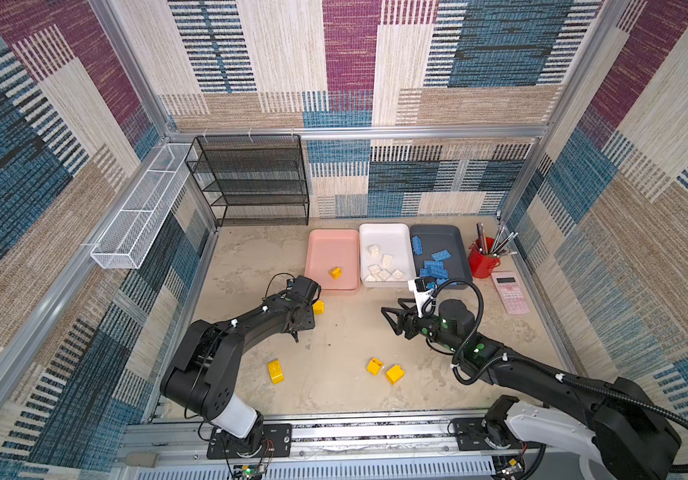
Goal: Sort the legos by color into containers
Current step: 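Withdraw the right gripper while the left gripper grasps a yellow brick, then carry the yellow brick with the left gripper into the pink tray and release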
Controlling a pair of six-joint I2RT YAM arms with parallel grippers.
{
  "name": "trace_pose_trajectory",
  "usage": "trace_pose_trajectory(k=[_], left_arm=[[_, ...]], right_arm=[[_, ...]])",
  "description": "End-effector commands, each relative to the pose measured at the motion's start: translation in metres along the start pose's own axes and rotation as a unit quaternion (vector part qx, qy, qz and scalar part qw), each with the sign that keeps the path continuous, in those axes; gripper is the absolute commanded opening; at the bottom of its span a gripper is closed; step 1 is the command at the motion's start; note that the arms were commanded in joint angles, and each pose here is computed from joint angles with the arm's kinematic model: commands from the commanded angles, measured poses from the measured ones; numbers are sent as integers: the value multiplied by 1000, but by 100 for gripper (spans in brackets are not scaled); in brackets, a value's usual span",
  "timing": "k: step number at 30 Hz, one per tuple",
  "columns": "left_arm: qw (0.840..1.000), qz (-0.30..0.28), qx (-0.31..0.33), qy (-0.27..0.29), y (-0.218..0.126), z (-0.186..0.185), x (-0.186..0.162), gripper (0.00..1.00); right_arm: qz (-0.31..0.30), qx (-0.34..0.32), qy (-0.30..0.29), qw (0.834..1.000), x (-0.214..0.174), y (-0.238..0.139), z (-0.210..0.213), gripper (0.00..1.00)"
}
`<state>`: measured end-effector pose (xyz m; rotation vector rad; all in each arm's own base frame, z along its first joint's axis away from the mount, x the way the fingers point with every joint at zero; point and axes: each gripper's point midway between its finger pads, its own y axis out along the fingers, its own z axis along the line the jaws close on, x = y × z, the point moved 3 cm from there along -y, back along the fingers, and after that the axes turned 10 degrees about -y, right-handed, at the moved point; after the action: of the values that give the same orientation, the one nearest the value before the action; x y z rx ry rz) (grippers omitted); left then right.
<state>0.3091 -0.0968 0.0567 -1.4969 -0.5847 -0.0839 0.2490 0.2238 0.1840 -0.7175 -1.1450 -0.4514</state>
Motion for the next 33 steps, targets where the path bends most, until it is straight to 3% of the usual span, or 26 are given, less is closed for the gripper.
trace_pose_trajectory(k=[1, 18, 26, 33], left_arm=[[1000, -2, 6, 23, 6, -2, 6, 55], [1000, 8, 16, -2, 23, 1, 25, 50], [1000, 8, 1, -9, 19, 0, 23, 28], [999, -12, -33, -20, -12, -8, 36, 25]], right_arm=[[-27, 12, 3, 1000, 10, -2, 5, 73], [-31, 7, 3, 999, 8, -2, 2, 72], [-27, 5, 4, 1000, 4, 0, 1, 72], [-22, 8, 6, 1000, 1, 2, 1, 73]])
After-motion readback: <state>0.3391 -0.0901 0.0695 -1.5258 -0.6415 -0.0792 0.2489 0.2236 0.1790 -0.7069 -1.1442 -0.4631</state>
